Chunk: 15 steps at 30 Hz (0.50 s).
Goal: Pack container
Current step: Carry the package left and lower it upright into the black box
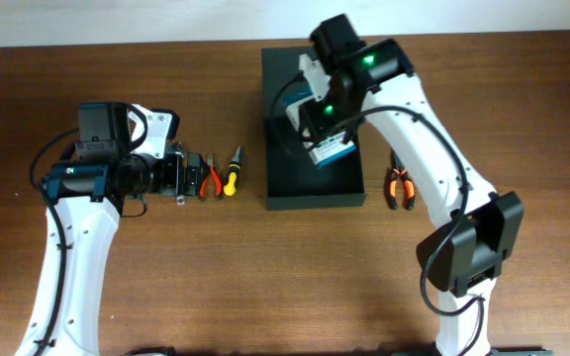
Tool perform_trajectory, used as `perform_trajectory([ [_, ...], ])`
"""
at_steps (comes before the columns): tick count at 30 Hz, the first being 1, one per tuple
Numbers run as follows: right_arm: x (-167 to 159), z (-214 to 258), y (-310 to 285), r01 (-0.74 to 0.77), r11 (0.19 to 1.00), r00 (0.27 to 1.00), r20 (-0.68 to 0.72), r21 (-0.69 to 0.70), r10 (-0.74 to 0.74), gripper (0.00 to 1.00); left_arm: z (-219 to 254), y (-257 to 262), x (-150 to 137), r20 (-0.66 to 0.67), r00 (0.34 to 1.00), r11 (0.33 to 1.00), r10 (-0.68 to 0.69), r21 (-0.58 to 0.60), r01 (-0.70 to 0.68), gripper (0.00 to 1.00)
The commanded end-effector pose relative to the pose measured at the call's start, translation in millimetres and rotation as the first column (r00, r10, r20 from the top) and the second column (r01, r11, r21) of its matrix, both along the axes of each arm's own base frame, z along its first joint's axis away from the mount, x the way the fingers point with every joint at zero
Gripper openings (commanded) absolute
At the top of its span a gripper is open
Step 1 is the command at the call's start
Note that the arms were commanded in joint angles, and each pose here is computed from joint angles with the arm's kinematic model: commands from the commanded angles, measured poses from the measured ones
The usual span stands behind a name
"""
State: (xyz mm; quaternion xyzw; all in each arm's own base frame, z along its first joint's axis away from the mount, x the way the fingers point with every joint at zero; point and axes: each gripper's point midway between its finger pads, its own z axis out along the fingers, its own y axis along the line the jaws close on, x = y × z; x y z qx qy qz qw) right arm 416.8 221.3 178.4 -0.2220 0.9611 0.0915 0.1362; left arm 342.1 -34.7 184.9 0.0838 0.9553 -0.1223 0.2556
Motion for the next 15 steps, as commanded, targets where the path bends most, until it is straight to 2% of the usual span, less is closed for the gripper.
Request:
perform_trajectory([
  [1, -5.1, 23.7, 17.5, 0.06, 0.996, 0.998, 0.031, 0.06, -0.062, 0.47, 7.1, -0.3, 4.2, 0.025, 1.0, 1.0, -0.015, -0.004, 0.015, 0.99],
  [10, -7.6, 16.1, 32.0, 0.138, 0.987, 0.99, 0.006, 0.076, -0.139, 0.47, 7.1, -0.3, 4.2, 0.025, 1.0, 1.0, -0.015, -0.004, 0.015, 0.99],
  [15, -1.6, 2.7, 24.1, 0.18, 0.983, 0.983, 0.018, 0.027, -0.18, 0.47, 7.1, -0.4, 4.2, 0.025, 1.0, 1.0, -0.015, -0.004, 0.015, 0.99],
])
